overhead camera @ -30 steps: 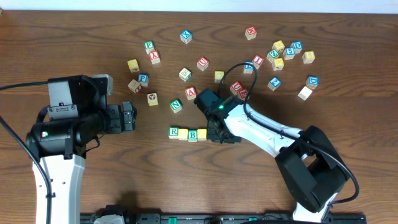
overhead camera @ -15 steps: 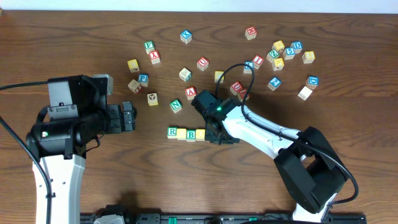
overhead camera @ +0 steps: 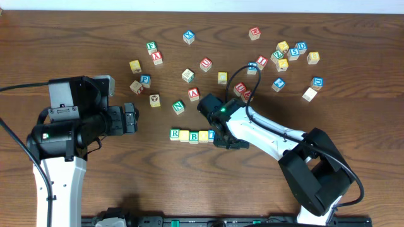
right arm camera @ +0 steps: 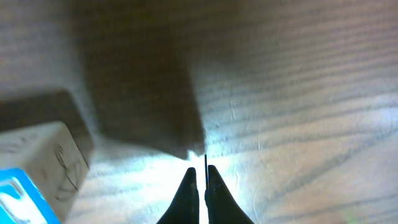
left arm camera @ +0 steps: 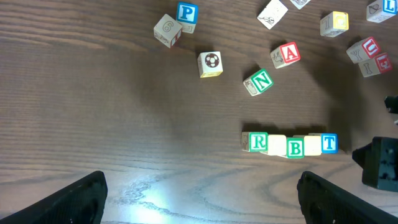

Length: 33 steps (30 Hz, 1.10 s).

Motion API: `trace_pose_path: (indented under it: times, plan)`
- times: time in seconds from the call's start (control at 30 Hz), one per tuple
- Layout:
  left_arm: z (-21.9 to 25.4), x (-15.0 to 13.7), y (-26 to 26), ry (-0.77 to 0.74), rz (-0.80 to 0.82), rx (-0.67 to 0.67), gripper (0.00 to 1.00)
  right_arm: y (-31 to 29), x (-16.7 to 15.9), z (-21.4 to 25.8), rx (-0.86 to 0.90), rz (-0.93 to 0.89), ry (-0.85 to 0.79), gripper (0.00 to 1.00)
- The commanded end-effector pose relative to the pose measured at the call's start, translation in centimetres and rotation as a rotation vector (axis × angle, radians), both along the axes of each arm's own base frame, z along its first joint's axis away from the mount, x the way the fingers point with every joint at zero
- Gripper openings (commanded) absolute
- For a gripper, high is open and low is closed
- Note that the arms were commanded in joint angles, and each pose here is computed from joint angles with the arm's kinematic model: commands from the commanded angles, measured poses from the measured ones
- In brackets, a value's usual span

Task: Spell out ROBOT
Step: 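Sweep the right gripper left along the front of the block row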

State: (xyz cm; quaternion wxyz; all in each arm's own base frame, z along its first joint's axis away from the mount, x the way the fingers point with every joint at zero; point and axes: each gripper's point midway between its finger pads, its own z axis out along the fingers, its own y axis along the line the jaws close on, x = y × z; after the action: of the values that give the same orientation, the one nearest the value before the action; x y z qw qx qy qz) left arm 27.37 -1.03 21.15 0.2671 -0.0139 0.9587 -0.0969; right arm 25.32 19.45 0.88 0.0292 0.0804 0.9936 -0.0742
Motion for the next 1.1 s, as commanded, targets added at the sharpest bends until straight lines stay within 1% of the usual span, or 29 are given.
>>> trace_pose_path:
  times: [0.0,0.13,0.3,0.5,0.67,0.9,1.07]
  plan:
    - [0.5,0.1,-0.1,-0.016,-0.015,-0.004,0.96,0.5,-1.6,0.0,0.018,0.013,0.055,0.01]
    - [0.5,0.1,-0.1,-0.016,-0.015,-0.004,0.96,1.0,-2.7,0.1,0.021,0.032,0.09,0.01]
    - [0.5,0.1,-0.1,-0.016,-0.015,-0.004,0.96,2.6,-4.5,0.0,0.064,0.066,0.141,0.01]
    - [0.5,0.1,-0.1,-0.016,-0.015,-0.004,0.96,4.9,-6.2,0.0,0.104,0.129,0.151,0.01]
    - [0.5,0.1,-0.1,-0.016,-0.015,-0.004,0.96,6.6,-6.5,-0.1,0.139,0.172,0.124,0.01]
    - [0.5,0.1,-0.1,-0.016,-0.015,-0.004,0.96,8.1,-6.3,-0.1,0.198,0.184,0.113,0.01]
    - [0.5,0.1,-0.1,-0.016,-0.015,-0.004,0.96,10.0,-6.1,0.1,0.285,0.214,0.111,0.01]
